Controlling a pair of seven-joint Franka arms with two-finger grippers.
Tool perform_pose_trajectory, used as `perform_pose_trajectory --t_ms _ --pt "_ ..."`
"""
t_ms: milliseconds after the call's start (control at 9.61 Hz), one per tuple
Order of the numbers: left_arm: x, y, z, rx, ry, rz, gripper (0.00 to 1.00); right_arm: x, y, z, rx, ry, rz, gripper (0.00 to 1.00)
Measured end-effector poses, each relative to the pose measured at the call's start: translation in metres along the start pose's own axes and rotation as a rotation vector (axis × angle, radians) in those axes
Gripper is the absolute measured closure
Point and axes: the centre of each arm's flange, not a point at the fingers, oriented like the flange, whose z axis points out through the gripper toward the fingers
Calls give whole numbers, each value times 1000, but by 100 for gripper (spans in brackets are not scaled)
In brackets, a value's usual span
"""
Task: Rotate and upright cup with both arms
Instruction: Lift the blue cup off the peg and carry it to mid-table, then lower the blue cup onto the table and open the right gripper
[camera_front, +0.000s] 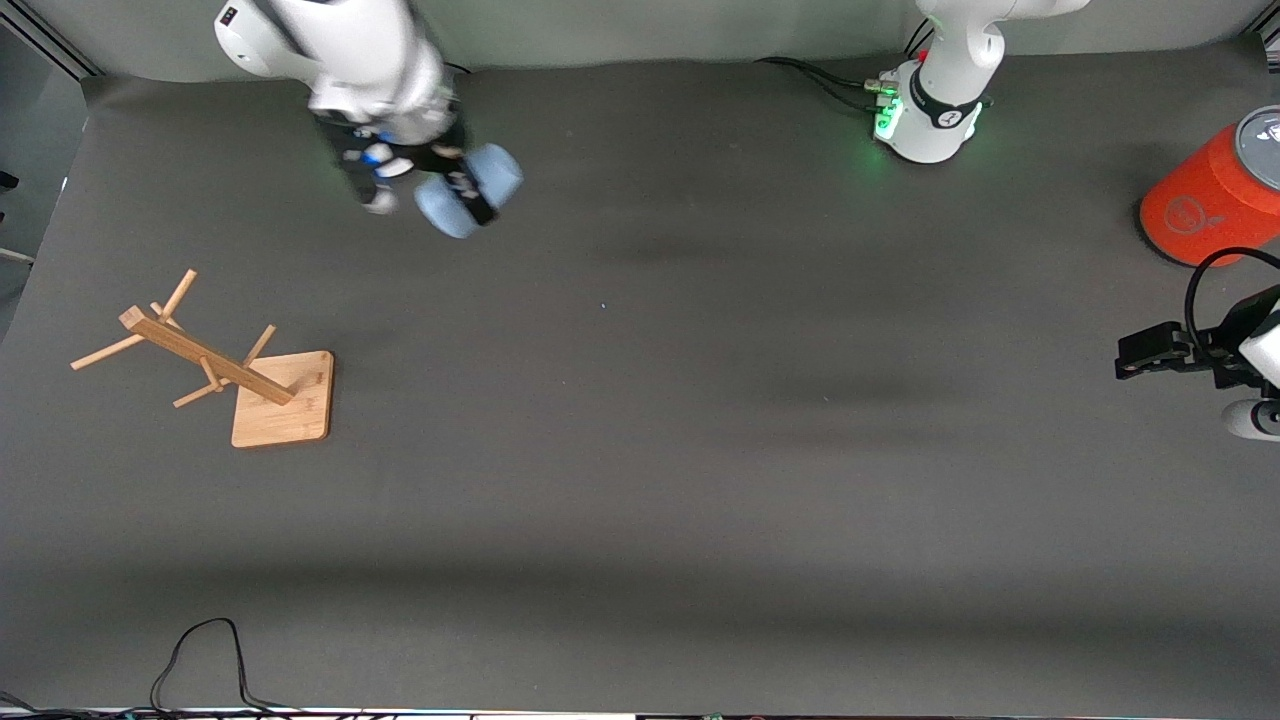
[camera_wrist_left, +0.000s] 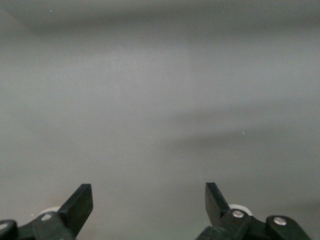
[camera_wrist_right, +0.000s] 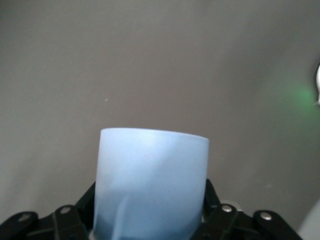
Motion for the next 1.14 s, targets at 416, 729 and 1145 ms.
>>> perform_pose_trajectory --t_ms 416,729,1145 --pt "0 -1 0 0 -1 0 0 -118 -99 91 -4 81 226 19" --pt "0 -1 0 0 -1 0 0 -176 -130 179 22 113 339 19" --pt "-1 -1 1 -1 -7 0 0 -216 -140 287 42 167 413 19"
